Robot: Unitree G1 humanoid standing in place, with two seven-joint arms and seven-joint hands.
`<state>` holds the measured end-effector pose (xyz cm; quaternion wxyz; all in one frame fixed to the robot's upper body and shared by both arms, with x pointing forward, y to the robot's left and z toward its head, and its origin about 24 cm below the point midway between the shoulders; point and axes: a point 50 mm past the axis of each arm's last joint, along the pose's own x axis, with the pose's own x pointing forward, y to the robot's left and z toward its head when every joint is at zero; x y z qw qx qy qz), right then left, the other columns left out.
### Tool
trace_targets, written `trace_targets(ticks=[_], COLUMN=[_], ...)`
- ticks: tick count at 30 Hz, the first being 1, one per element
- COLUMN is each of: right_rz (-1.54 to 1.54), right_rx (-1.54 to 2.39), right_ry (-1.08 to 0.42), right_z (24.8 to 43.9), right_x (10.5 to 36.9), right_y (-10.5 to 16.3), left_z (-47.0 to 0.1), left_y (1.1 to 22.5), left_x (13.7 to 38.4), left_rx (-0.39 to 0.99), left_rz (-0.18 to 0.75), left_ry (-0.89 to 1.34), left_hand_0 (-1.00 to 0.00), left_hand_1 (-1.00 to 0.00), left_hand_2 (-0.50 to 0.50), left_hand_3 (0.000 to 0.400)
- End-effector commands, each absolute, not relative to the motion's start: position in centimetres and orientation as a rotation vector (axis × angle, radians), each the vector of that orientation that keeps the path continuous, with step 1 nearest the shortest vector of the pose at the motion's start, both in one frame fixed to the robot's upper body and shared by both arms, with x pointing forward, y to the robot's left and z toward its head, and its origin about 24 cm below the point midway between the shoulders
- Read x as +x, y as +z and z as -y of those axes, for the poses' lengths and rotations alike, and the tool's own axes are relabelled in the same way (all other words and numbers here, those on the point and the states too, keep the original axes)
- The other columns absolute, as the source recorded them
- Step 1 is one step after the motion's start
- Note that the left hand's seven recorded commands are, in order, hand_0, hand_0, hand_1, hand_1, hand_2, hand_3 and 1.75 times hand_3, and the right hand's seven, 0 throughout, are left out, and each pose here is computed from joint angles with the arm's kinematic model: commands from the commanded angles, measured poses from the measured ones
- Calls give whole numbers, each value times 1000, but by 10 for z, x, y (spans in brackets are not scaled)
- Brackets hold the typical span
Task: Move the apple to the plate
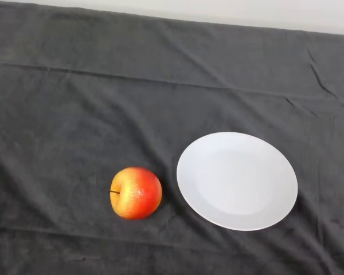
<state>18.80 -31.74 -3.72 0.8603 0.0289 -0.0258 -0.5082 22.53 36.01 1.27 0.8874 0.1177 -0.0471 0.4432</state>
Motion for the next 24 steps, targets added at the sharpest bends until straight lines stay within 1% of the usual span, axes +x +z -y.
trace_targets(ticks=[1,16,24], right_rz=[-204,-204,-205], right_rx=[118,118,118], right_ry=[-1059,-1059,-1059], right_z=[275,275,275], right_x=[144,144,144], right_y=[-85,-85,-85], left_z=[-355,-359,-362], left_y=[21,32,52], left_x=[240,247,258], left_rx=[224,230,248], left_rz=[135,148,199], left_ry=[912,893,869], left_hand_0=[0,0,0], left_hand_1=[0,0,0], left_hand_2=[0,0,0], left_hand_3=[0,0,0])
